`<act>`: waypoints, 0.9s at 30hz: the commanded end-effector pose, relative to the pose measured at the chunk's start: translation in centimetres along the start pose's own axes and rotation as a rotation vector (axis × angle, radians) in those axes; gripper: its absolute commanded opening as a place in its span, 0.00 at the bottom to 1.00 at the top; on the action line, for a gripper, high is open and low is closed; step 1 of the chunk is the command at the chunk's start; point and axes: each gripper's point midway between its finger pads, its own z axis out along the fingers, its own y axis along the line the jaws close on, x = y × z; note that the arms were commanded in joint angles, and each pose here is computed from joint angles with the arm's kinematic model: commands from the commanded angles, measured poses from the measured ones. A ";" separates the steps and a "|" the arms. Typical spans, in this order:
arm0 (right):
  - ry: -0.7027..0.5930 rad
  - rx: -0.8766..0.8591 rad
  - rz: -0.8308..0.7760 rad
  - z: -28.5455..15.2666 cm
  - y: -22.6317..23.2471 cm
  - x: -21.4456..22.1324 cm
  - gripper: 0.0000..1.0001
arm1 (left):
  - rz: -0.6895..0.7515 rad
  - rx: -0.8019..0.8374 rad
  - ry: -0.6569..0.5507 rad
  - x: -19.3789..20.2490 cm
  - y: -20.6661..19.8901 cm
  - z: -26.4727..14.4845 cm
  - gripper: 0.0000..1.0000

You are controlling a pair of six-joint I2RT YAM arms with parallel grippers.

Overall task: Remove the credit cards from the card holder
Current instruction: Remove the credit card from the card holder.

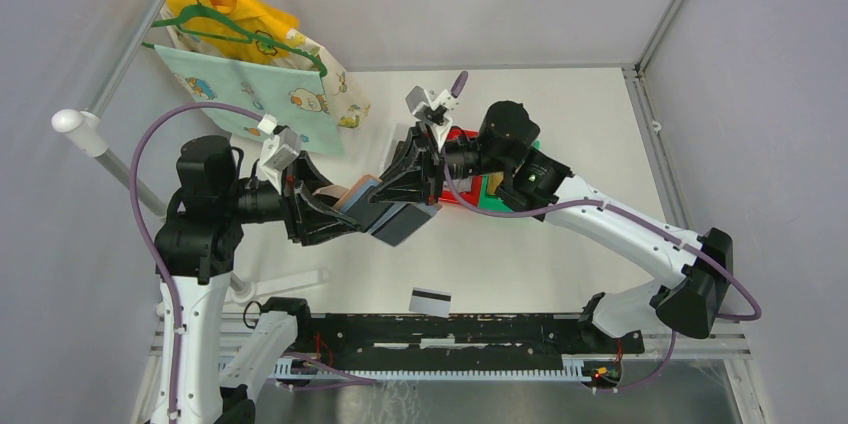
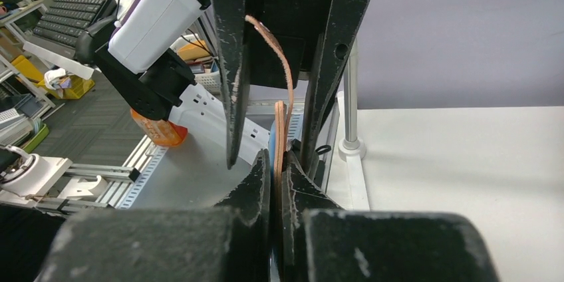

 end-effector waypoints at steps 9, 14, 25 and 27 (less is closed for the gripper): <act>-0.049 -0.095 -0.057 1.4 2.7 -2.6 0.00 | 0.035 0.046 -0.006 -0.5 -0.3 0.1 0.48; -0.064 -0.075 -0.062 1.3 2.7 -3.1 0.00 | 0.041 0.044 -0.008 -0.9 -0.3 0.1 0.15; -0.243 0.073 0.000 -2.2 0.9 -7.1 0.70 | -0.033 -0.062 -0.016 -1.5 1.9 0.2 0.02; -0.311 0.170 0.011 -4.0 0.1 -8.0 0.72 | -0.078 -0.115 -0.032 -1.8 2.9 0.3 0.02</act>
